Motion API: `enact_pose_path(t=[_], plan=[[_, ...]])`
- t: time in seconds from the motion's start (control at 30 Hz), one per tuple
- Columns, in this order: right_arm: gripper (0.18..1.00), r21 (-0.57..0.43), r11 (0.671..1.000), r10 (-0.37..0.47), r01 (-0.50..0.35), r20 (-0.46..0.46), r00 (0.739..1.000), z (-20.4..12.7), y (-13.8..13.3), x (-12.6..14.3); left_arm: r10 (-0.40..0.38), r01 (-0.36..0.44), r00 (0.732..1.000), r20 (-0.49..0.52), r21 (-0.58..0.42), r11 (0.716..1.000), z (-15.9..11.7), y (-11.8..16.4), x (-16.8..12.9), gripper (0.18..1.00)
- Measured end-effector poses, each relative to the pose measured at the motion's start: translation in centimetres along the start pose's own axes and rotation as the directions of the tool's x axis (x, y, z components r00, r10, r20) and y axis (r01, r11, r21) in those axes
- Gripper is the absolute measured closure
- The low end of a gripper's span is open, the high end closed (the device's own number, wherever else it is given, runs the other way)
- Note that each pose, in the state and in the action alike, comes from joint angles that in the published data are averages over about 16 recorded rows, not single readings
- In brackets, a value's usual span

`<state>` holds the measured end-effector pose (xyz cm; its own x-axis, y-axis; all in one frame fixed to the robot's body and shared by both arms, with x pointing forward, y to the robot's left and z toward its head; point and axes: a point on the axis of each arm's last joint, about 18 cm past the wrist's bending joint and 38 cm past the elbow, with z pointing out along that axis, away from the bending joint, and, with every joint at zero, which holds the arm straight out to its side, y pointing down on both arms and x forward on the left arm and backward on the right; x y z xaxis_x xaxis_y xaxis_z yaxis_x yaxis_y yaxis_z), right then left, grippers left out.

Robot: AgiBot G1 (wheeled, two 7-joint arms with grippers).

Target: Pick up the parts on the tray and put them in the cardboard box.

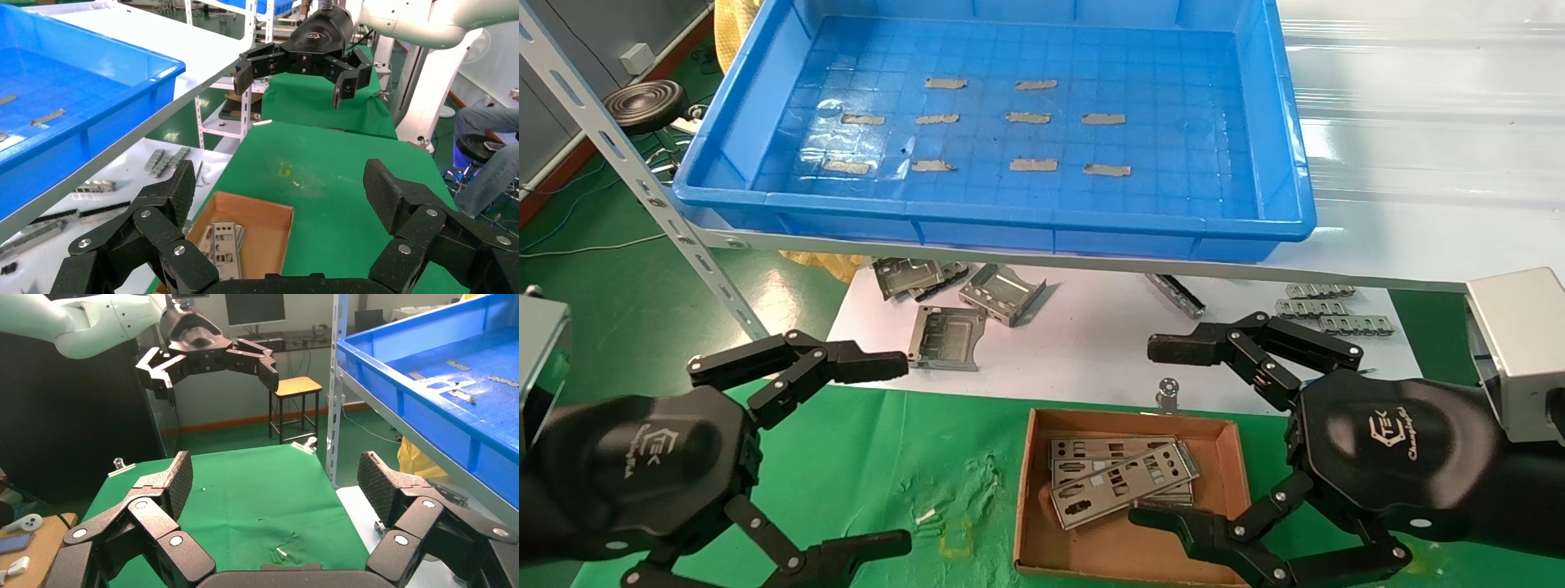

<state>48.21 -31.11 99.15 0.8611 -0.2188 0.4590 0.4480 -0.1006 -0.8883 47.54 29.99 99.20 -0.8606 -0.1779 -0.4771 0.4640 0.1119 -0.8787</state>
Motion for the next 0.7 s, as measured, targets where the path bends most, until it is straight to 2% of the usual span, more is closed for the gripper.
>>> enact_pose_path(t=[0.7], plan=[[0.178, 0.0, 1.0, 0.0, 0.0, 0.0, 1.0, 0.0, 0.0, 0.0, -0.001, 0.001, 1.0, 0.0, 0.0, 1.0, 0.03, 0.02, -0.03, 0.184]])
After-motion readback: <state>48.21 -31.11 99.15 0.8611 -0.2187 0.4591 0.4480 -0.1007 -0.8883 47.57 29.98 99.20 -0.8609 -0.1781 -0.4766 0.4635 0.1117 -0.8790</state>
